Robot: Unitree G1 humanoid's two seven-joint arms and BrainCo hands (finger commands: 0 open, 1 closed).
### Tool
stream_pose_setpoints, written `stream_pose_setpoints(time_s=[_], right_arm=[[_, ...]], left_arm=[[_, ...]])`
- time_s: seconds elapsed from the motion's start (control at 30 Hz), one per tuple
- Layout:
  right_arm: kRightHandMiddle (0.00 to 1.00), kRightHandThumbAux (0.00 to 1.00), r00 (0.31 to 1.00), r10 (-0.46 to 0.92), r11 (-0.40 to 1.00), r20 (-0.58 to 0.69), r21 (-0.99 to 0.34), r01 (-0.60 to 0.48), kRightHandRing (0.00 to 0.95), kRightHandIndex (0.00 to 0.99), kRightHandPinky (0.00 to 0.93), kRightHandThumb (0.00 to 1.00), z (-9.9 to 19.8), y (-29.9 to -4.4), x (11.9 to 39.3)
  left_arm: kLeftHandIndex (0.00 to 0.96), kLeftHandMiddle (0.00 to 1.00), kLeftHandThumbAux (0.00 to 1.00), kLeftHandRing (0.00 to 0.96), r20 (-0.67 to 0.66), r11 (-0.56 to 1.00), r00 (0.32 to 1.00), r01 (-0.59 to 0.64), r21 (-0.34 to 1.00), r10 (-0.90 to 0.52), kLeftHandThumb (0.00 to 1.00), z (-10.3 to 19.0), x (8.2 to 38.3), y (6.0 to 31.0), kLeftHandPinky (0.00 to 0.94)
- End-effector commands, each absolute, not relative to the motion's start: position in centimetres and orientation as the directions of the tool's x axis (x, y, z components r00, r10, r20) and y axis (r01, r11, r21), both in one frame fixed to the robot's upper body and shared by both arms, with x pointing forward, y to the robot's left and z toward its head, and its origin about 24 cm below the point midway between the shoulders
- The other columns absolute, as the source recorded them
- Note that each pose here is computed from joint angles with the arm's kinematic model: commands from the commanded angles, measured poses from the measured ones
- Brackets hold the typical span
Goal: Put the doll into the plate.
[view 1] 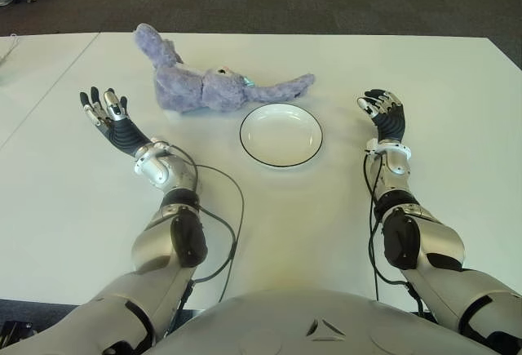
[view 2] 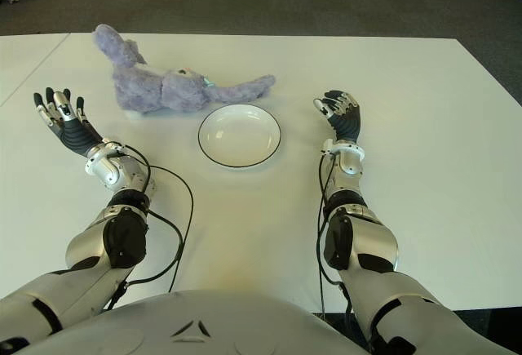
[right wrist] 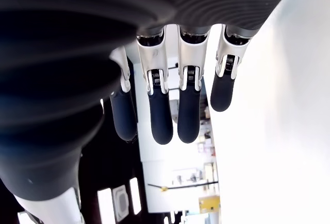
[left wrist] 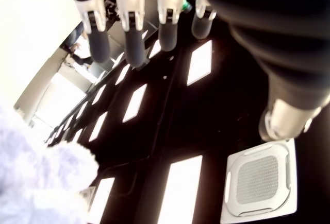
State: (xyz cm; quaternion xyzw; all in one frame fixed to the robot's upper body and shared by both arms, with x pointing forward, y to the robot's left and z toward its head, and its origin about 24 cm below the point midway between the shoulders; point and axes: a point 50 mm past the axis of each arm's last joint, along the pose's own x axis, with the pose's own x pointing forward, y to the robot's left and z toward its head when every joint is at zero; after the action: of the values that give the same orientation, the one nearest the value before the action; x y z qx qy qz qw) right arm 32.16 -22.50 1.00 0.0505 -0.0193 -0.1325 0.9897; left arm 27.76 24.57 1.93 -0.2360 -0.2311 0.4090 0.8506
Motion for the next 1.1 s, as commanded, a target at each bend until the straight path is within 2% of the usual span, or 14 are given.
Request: stream_pose_setpoints(time_s=[0.03,0.13,0.2,0.37,0.53,0.67,0.83,1.1], right_arm=[[0.344,0.800,0.862,-0.265,0.919,-0.432,0.159,0.362,0.326,0.351,0.242,0.083,-9.6,-19.5,23.0],[0.344,0.806,0.861,-0.264,0.918,-0.434,0.160,0.362,0.325,0.355,0.242,0.086,-9.6,-19.4,23.0],[0.343,0.811,0.861,-0.264,0.918,-0.436,0.160,0.363,0.325,0.353,0.241,0.089,-9.6,-19.4,23.0],[0.342,0.811,0.860,-0.265,0.917,-0.437,0.161,0.364,0.327,0.342,0.252,0.092,-9.6,-19.2,23.1],[0.340,0.809,0.861,-0.261,0.917,-0.436,0.167,0.362,0.325,0.339,0.246,0.088,-9.6,-19.2,23.2],[0.340,0.810,0.862,-0.253,0.918,-0.440,0.170,0.357,0.332,0.346,0.270,0.091,-9.6,-19.0,23.2],[0.339,0.814,0.860,-0.252,0.916,-0.444,0.175,0.360,0.333,0.345,0.269,0.102,-9.6,-18.9,23.4],[0.352,0.801,0.865,-0.251,0.914,-0.435,0.187,0.359,0.348,0.349,0.271,0.093,-9.5,-18.7,23.4]], left_arm=[[0.000,0.059,0.564,0.155,-0.118,0.409,0.509,-0.791,-0.456,0.853,0.191,-6.7,19.6,21.7,0.239],[0.000,0.040,0.568,0.142,-0.080,0.420,0.503,-0.790,-0.447,0.860,0.194,-6.0,20.2,22.1,0.231],[0.000,0.029,0.561,0.122,-0.009,0.473,0.513,-0.798,-0.375,0.858,0.197,-4.7,21.4,23.4,0.201],[0.000,0.027,0.497,0.093,0.129,0.584,0.575,-0.810,-0.050,0.808,0.214,-2.8,24.0,24.1,0.152],[0.000,0.005,0.472,0.051,0.266,0.597,0.627,-0.779,0.194,0.732,0.203,-1.6,25.6,24.0,0.084],[0.000,0.000,0.439,0.001,0.483,0.524,0.693,-0.721,0.453,0.535,0.156,1.8,28.4,25.4,0.003],[0.000,0.000,0.420,0.000,0.563,0.451,0.720,-0.694,0.561,0.406,0.123,3.2,29.3,26.3,0.000],[0.000,0.000,0.414,0.000,0.616,0.325,0.743,-0.669,0.669,0.261,0.115,3.7,29.4,27.0,0.000]])
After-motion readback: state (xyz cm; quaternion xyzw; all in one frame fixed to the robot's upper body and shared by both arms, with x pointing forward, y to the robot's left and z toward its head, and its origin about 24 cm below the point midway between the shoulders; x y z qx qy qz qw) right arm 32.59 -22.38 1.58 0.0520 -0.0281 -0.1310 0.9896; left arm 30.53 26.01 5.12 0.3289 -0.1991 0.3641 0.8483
